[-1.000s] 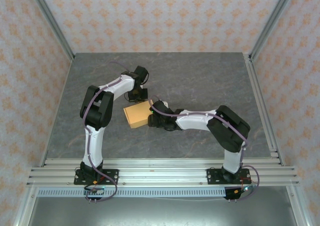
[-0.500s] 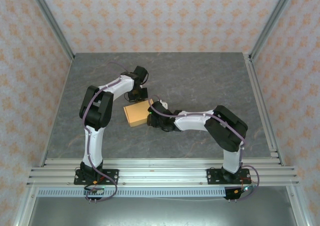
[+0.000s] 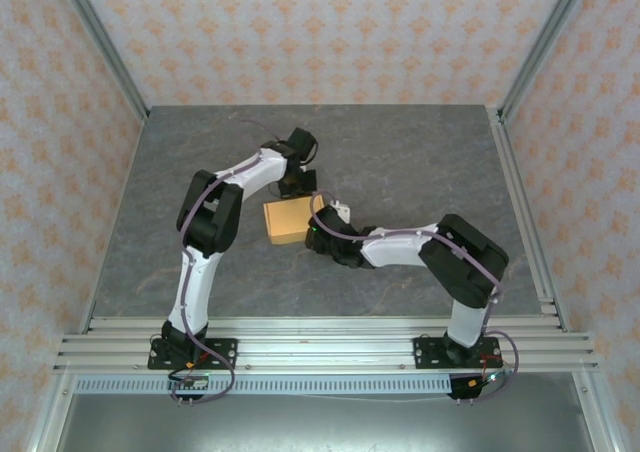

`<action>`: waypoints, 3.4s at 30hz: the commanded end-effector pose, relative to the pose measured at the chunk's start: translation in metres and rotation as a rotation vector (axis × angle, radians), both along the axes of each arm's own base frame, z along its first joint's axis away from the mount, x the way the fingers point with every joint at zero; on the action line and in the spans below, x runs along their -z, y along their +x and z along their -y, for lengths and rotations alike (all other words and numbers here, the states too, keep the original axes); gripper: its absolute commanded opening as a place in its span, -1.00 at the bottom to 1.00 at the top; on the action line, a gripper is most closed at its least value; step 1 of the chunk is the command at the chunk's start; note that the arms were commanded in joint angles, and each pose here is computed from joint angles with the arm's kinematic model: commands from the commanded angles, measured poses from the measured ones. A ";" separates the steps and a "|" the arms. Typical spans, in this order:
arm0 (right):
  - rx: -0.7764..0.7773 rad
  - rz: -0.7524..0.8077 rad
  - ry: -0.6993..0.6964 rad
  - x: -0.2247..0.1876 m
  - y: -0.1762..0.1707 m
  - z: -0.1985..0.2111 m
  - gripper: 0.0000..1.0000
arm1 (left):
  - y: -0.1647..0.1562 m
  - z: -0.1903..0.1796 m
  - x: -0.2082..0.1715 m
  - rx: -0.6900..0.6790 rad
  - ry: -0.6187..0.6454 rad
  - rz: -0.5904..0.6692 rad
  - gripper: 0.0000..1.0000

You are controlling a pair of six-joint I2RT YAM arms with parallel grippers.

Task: Fold the paper box

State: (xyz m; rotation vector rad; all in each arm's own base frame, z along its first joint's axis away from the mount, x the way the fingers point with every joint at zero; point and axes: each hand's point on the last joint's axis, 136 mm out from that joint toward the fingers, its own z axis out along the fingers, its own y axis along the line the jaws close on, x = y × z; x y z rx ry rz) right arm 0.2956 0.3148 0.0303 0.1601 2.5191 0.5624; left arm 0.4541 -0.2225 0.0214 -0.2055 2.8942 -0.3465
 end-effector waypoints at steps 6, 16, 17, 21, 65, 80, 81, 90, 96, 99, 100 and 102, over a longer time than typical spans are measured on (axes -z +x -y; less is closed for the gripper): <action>0.029 0.089 -0.053 -0.023 0.007 0.027 0.05 | -0.005 0.022 -0.002 0.022 -0.039 -0.039 -1.00; 0.020 0.069 -0.059 -0.018 -0.007 0.039 0.05 | 0.026 0.013 -0.023 -0.007 -0.005 0.014 -0.93; 0.018 0.069 -0.060 -0.019 -0.009 0.040 0.06 | 0.028 0.011 -0.025 -0.008 -0.001 0.017 -0.93; 0.021 0.075 -0.065 -0.022 -0.011 0.045 0.07 | 0.035 0.001 -0.040 -0.029 0.005 0.048 -0.91; 0.060 -0.007 0.139 0.005 0.027 -0.043 -0.88 | -0.007 -0.004 0.055 0.053 0.076 -0.151 -1.00; 0.151 -0.075 0.202 0.014 0.044 -0.039 -0.88 | -0.020 -0.002 0.062 0.041 0.068 -0.142 -1.00; 0.145 -0.087 0.193 0.016 0.042 -0.039 -0.88 | -0.019 -0.004 0.062 0.040 0.072 -0.142 -1.00; 0.121 -0.140 0.148 0.026 0.011 -0.015 -0.86 | 0.017 -0.003 0.031 0.015 0.069 -0.077 -1.00; 0.081 -0.151 0.107 0.026 0.000 -0.007 -0.83 | 0.032 -0.003 0.016 0.003 0.069 -0.037 -0.98; 0.062 -0.149 0.096 0.024 -0.004 -0.006 -0.82 | 0.036 -0.003 0.012 -0.003 0.061 -0.024 -0.96; 0.059 -0.147 0.088 0.023 -0.006 -0.005 -0.81 | 0.038 -0.003 0.011 -0.005 0.060 -0.020 -0.95; 0.050 -0.148 0.076 0.022 -0.009 -0.004 -0.78 | 0.039 -0.003 0.009 -0.004 0.057 -0.018 -0.95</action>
